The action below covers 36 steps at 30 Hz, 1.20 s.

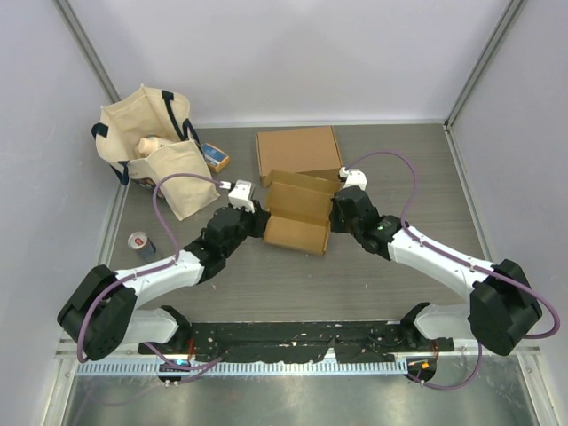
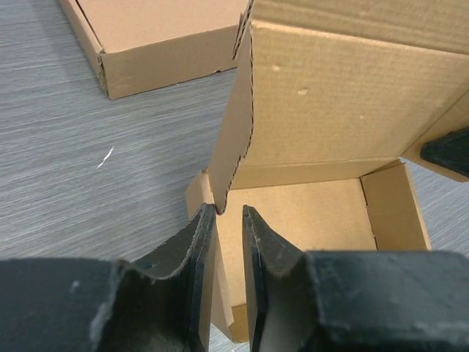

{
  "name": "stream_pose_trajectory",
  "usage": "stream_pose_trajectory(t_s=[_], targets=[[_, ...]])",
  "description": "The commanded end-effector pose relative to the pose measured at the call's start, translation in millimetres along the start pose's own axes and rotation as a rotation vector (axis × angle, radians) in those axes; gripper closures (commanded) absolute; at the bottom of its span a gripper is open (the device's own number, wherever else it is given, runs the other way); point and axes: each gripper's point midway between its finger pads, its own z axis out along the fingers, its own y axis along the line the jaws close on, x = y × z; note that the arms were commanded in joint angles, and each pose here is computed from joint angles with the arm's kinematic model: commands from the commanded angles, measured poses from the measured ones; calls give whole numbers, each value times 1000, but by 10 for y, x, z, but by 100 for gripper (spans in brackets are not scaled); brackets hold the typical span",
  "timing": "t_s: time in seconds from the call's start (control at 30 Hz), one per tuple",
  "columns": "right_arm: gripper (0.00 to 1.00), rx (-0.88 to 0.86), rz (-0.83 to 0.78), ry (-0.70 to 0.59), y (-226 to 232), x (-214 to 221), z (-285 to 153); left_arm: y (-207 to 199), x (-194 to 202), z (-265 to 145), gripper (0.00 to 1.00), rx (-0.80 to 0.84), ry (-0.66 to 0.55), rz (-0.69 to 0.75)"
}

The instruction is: Fold the paper box

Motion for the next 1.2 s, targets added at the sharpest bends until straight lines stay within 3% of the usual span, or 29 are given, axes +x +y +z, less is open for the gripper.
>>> stream_pose_trajectory(t_s=[0.0, 0.13, 0.4, 0.53, 0.77, 1.0, 1.1, 1.17], targets=[[96, -57, 17, -99, 144, -291, -64, 45, -107, 19, 72, -32, -34, 39], [98, -82, -22, -96, 179, -300, -80, 176, -206, 83, 51, -107, -31, 52], [98, -187, -165, -57, 259, -203, -208, 429, -288, -13, 29, -56, -56, -38], [98, -276, -218, -23, 336, -106, -280, 342, -312, 104, 22, 136, -43, -48], [98, -357, -258, -18, 420, -80, -415, 165, -577, 487, 27, 342, -65, -6], [98, -395, -261, -17, 485, -83, -458, 265, -711, 659, 27, 373, -27, 69], [98, -400, -259, -27, 489, -97, -457, 265, -683, 729, 34, 403, 10, 66], [98, -402, -261, -30, 498, -108, -462, 255, -660, 744, 45, 418, 26, 53]])
